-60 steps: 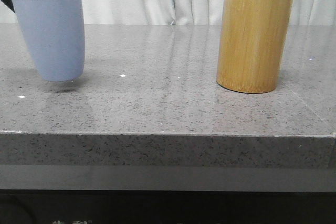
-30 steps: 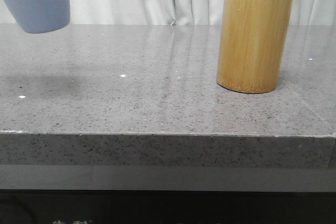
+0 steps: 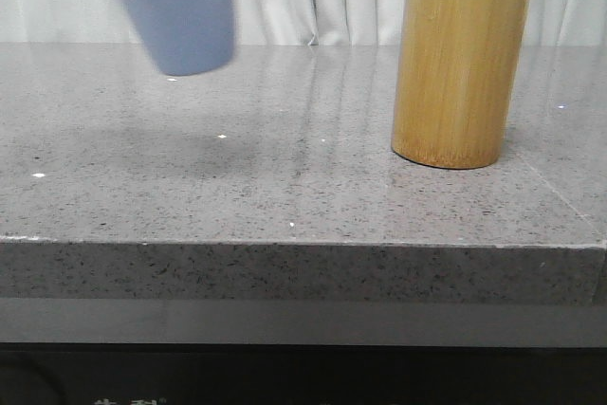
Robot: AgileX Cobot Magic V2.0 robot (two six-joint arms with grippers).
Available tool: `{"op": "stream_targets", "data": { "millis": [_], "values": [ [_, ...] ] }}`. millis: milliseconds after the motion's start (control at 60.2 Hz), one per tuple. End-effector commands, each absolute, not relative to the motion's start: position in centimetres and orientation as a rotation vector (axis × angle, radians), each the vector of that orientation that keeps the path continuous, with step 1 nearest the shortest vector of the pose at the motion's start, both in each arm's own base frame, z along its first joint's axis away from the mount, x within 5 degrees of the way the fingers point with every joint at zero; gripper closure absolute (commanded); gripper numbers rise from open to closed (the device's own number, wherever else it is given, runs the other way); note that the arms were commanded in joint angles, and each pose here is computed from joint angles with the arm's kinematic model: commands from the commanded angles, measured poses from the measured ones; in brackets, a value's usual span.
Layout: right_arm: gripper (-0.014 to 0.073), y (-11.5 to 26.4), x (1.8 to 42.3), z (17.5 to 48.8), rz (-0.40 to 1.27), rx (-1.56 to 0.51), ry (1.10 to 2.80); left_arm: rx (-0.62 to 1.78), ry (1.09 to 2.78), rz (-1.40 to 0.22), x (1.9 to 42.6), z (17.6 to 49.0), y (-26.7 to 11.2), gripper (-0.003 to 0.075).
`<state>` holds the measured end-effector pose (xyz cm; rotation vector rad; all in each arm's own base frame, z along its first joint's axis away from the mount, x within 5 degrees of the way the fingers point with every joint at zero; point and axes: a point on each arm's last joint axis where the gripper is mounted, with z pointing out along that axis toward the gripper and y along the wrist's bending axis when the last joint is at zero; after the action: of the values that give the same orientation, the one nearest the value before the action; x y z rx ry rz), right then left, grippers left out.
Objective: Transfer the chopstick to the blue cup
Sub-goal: 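Lift the blue cup with the left gripper and carry it beside the bamboo holder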
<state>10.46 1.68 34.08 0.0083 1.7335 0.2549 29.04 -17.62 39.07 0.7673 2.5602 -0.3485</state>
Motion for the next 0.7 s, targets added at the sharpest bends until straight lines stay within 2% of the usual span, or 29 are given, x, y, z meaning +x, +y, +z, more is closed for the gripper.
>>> {"op": "stream_targets", "data": {
  "millis": [0,216,548,631,681],
  "values": [
    [-0.0039,1.5,10.5,35.9,0.245,0.014,1.628,0.822,2.458,-0.416,28.6,41.2,-19.9,0.0739],
    [-0.0039,1.5,10.5,35.9,0.245,0.014,1.628,0.882,2.449,-0.424,30.5,40.4,-23.0,0.0739],
    [-0.0039,1.5,10.5,35.9,0.245,0.014,1.628,0.893,2.502,-0.387,32.4,37.9,-24.2,0.0734],
    [-0.0039,1.5,10.5,35.9,0.245,0.014,1.628,0.895,2.509,-0.385,32.5,37.6,-24.3,0.0704],
    [-0.0039,1.5,10.5,35.9,0.245,0.014,1.628,0.895,2.511,-0.384,32.6,37.5,-24.3,0.0656]
  ]
}}
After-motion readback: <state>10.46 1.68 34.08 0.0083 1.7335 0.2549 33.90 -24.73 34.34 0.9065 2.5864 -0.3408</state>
